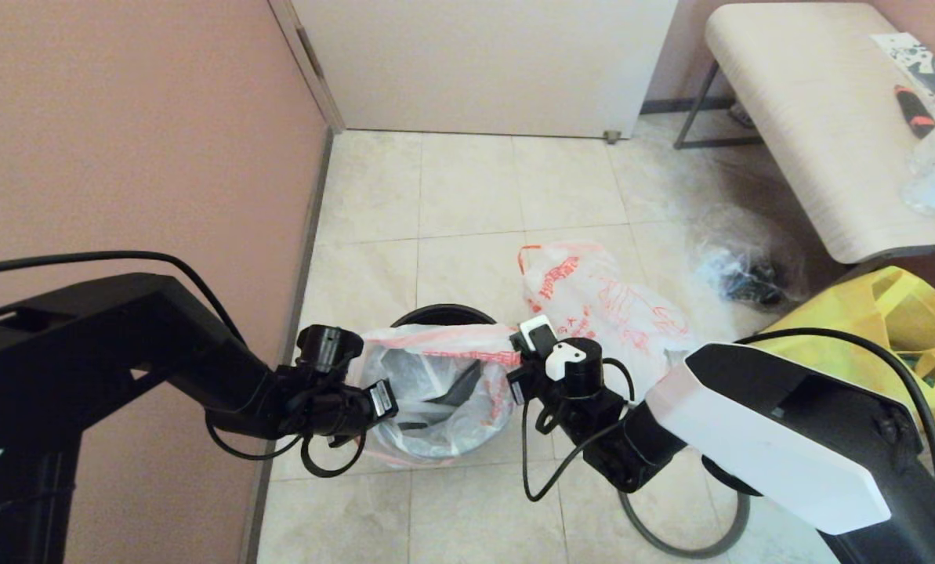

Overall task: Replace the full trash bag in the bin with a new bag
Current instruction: Put the new garbage bag on the trash can

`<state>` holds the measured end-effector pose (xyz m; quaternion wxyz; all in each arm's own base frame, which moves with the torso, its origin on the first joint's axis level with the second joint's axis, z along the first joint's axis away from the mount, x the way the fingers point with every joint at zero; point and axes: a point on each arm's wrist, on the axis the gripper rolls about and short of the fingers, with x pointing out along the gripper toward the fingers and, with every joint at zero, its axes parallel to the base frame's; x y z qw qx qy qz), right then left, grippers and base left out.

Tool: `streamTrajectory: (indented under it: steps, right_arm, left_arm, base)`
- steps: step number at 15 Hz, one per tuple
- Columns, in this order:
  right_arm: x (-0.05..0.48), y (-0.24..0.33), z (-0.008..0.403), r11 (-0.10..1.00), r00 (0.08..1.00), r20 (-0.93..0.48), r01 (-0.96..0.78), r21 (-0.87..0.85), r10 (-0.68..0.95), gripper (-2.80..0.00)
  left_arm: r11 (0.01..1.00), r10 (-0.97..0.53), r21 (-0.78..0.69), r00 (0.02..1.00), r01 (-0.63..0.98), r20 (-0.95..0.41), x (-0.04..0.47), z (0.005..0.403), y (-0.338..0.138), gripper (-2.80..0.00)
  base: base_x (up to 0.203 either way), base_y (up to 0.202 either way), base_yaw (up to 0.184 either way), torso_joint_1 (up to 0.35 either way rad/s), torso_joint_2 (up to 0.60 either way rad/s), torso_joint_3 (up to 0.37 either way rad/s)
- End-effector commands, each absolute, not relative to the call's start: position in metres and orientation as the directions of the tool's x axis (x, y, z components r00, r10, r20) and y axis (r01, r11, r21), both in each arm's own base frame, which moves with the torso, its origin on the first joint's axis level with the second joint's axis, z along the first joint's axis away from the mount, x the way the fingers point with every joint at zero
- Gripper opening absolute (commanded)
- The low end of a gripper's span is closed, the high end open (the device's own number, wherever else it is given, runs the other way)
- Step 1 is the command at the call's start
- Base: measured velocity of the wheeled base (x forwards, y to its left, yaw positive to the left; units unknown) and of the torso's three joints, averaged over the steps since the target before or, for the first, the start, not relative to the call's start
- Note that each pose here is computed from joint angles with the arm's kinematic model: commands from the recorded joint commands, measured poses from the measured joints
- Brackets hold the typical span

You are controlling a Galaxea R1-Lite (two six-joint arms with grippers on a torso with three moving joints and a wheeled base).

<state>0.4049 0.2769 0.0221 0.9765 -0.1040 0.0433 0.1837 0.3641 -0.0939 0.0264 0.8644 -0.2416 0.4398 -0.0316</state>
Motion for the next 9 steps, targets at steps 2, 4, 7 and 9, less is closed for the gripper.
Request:
streamTrajectory:
  steps: [2, 4, 7, 9]
  right_arm:
    - [0.423, 0.279, 0.027, 0.919, 0.936, -0.109, -0.349, -0.185, 0.334, -2.8]
    - [0.43, 0.279, 0.03, 0.92, 0.938, -0.116, -0.344, -0.187, 0.327, -2.8]
    - [0.431, 0.282, 0.047, 0.923, 0.939, -0.083, -0.344, -0.174, 0.334, -2.8]
    - [0.424, 0.282, 0.054, 0.921, 0.936, -0.088, -0.351, -0.171, 0.34, -2.8]
  left_arm:
    - [0.888, -0.282, -0.44, 0.602, -0.13, -0.747, 0.359, 0.027, -0.095, -2.8]
    - [0.892, -0.295, -0.438, 0.59, -0.112, -0.751, 0.356, 0.026, -0.097, -2.8]
    - [0.893, -0.33, -0.444, 0.571, -0.069, -0.752, 0.352, 0.026, -0.097, -2.8]
    - [0.894, -0.33, -0.443, 0.57, -0.068, -0.752, 0.352, 0.026, -0.097, -2.8]
  base:
    - [0.0, 0.0, 0.0, 0.0, 0.0, 0.0]
    - [0.0, 0.0, 0.0, 0.0, 0.0, 0.0]
    - [0.0, 0.0, 0.0, 0.0, 0.0, 0.0]
    - [0.0, 0.0, 0.0, 0.0, 0.0, 0.0]
